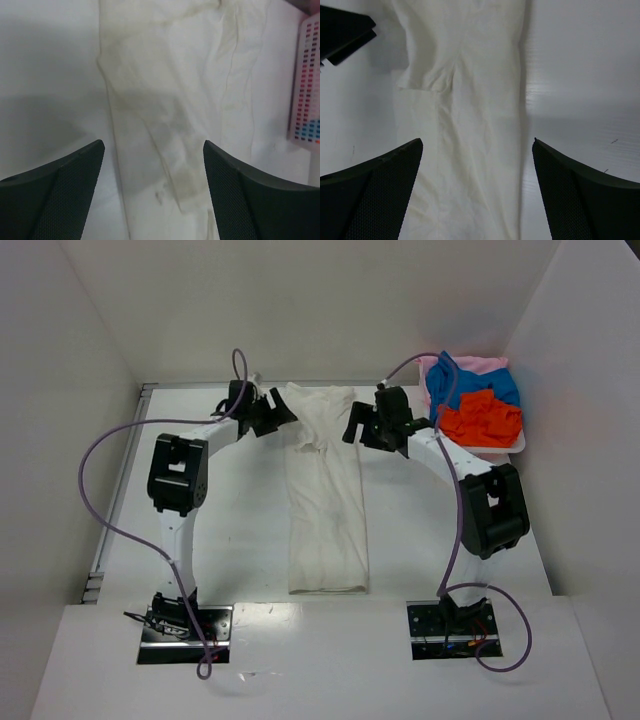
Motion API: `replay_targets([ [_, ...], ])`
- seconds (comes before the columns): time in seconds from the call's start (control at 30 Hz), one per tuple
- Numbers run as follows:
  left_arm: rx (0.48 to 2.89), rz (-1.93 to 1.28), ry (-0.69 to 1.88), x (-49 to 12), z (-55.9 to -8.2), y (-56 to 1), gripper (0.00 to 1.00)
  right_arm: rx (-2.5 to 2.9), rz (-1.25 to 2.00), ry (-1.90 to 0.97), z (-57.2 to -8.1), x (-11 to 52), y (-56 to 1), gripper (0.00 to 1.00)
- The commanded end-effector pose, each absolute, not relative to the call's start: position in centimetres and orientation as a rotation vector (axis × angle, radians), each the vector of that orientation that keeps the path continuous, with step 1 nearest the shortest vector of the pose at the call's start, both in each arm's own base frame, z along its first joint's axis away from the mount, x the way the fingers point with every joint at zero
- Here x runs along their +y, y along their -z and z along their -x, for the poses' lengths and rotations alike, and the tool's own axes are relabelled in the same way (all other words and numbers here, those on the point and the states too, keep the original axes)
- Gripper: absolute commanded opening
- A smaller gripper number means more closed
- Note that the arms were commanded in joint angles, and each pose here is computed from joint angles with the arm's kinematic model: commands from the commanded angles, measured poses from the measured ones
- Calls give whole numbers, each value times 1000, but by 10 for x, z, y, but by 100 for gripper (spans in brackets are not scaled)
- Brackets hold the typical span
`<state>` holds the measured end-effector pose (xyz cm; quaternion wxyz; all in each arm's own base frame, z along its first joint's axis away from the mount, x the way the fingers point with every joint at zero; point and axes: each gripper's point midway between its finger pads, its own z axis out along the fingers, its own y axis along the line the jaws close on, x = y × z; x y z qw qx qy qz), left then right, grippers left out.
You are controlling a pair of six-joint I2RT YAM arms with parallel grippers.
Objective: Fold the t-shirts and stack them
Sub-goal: Rotate the tshirt 90 degrees
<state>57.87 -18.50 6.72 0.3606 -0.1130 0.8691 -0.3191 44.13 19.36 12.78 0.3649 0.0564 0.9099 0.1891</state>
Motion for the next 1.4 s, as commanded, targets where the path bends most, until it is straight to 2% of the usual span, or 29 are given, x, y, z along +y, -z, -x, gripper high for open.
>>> replay_targets([
  [0.0,2135,262,957,-200,-549,-122,88,2240,-106,-590,-455,217,-157,95],
  [0.1,2130,268,1072,-223,-522,-134,88,2215,-73,-616,-468,238,-161,86],
  [0.13,2150,275,1098,-229,-512,-128,88,2237,-63,-614,-468,244,-157,79],
  [0.2,2141,308,1171,-243,-503,-135,88,2246,-70,-581,-482,250,-150,72],
  [0.3,2127,399,1245,-258,-495,-142,84,2256,-81,-540,-494,255,-141,60],
  [0.6,2030,836,1162,-247,-488,-127,82,2304,-145,-427,-510,251,-102,26],
  [0.77,1924,974,1158,-242,-492,-133,82,2345,-156,-411,-509,251,-78,22],
  [0.87,1901,1038,1156,-239,-497,-116,82,2354,-156,-407,-509,251,-73,22],
  [1.07,1896,1087,1175,-267,-503,-116,81,2357,-166,-380,-512,249,-65,22],
  [1.37,1816,1271,905,-249,-496,-92,76,2354,-161,-362,-514,247,-62,21],
])
